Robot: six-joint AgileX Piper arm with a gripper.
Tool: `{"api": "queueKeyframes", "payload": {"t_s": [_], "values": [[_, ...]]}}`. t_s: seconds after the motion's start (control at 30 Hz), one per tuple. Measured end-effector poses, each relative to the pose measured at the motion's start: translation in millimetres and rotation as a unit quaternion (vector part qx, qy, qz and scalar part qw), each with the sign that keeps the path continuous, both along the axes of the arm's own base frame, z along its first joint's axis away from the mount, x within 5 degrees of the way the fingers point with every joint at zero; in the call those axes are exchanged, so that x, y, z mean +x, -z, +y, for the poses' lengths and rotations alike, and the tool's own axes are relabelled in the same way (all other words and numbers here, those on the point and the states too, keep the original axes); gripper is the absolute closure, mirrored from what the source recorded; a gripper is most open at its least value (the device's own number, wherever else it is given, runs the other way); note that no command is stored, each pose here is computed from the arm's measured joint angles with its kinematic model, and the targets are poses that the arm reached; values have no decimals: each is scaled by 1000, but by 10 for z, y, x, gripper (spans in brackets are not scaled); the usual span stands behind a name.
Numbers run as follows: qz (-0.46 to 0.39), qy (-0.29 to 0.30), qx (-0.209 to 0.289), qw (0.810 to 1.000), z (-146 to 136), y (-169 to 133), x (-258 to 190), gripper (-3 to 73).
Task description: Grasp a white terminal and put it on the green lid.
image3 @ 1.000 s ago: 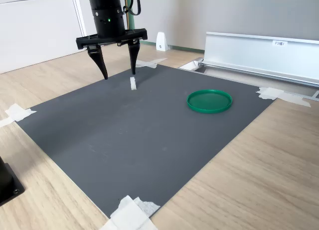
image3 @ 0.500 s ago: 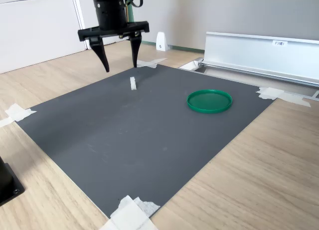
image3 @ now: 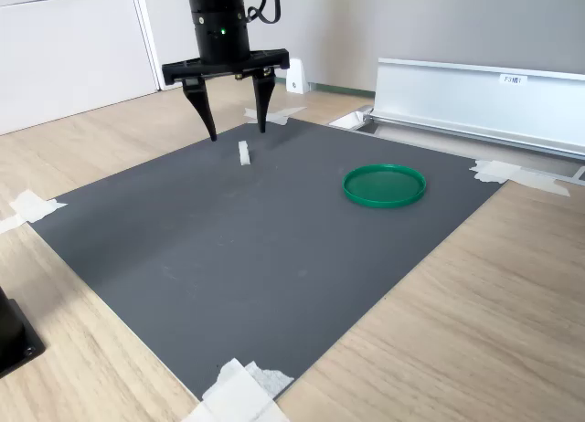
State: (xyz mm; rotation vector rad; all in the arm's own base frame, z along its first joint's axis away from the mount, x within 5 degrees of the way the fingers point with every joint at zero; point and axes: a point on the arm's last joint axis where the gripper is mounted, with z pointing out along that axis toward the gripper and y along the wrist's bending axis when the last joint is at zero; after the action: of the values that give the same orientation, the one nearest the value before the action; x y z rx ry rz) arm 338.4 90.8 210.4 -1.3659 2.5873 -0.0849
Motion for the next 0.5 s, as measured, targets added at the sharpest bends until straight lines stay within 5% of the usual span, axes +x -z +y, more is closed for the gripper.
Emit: {"api": "queueKeyframes", "payload": {"t_s": [0.5], "values": [[11, -4, -11, 1000, 6, 183, 66, 46]]}}
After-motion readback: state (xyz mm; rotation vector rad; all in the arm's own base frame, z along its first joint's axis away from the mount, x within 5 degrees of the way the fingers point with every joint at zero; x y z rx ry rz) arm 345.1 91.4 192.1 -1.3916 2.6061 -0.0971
